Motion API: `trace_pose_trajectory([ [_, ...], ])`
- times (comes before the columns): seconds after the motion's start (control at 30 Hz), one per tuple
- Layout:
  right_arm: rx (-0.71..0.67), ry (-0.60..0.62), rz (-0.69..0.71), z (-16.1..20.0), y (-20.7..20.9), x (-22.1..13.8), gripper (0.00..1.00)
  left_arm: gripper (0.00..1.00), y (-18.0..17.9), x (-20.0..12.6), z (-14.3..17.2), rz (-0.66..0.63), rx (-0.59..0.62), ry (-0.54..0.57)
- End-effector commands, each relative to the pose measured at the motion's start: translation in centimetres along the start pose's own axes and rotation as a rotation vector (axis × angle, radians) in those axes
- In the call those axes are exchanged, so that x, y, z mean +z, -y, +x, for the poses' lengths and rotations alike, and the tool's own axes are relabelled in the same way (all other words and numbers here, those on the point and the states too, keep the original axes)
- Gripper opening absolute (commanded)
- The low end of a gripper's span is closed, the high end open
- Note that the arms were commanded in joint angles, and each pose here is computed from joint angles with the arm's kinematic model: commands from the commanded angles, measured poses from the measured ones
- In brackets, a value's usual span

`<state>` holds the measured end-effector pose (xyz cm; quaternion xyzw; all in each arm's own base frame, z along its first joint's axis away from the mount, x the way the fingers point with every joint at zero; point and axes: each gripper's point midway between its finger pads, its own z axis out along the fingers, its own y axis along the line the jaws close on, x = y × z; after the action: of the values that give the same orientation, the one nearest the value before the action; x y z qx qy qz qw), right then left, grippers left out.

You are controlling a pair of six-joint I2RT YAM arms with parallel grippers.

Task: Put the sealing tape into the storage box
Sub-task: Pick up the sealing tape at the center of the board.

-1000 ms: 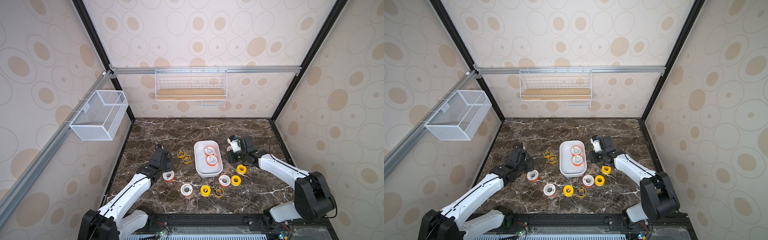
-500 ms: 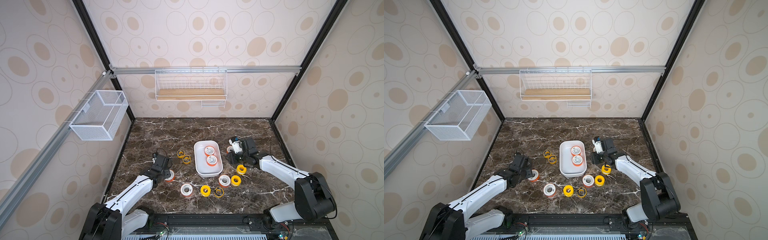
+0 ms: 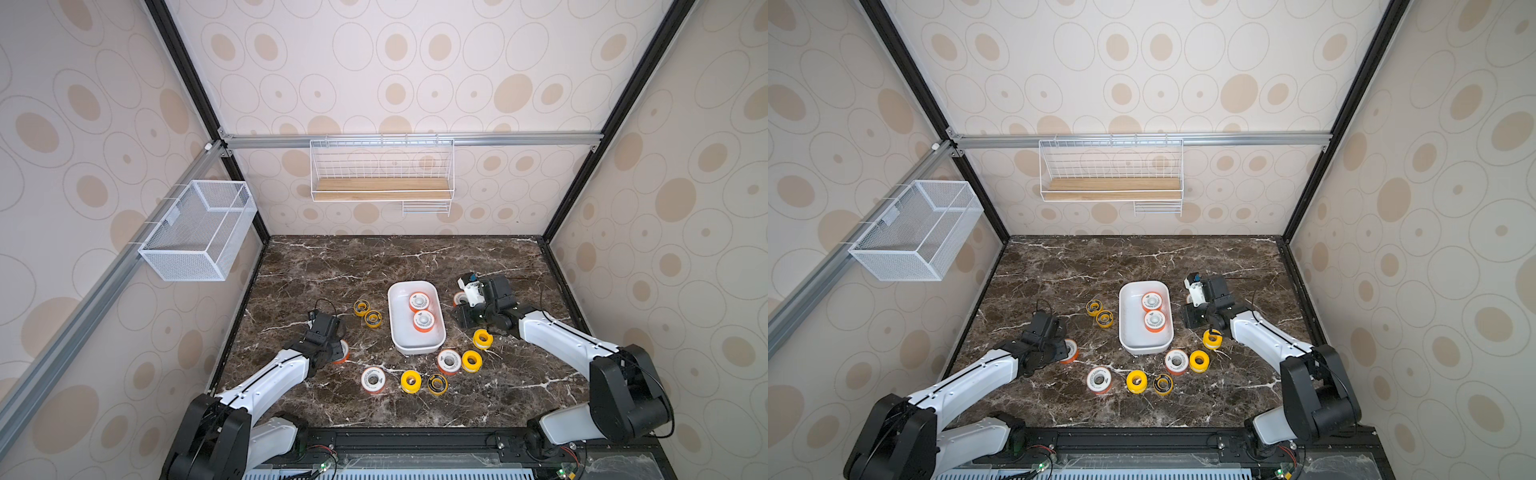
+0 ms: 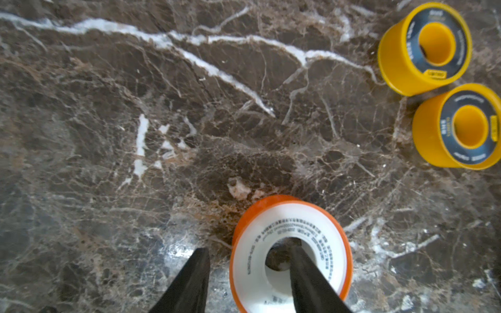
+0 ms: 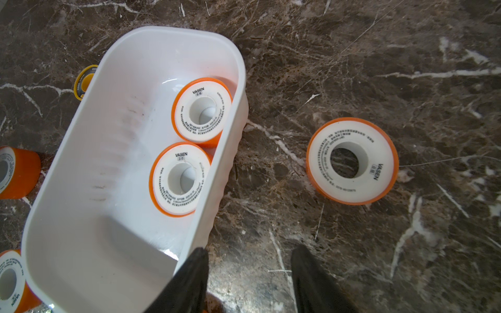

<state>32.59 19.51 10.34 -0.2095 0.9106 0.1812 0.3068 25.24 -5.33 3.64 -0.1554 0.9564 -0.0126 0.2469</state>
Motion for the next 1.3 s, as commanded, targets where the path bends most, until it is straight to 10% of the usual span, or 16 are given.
trace_pose_trajectory([
  [0.0,-0.005,-0.002,0.005,0.1,0.2,-0.1,0.55,0.49,0.4,0.6,0.3,0.014,0.002,-0.025],
  [0.7,-0.013,-0.041,-0.148,0.5,-2.2,0.9,0.55,0.25,0.5,1.1,0.2,0.002,0.003,-0.032],
  [1.27,-0.001,-0.13,-0.364,1.3,-5.4,2.4,0.5,0.24,7.0,-5.6,-4.2,0.262,0.087,0.065],
])
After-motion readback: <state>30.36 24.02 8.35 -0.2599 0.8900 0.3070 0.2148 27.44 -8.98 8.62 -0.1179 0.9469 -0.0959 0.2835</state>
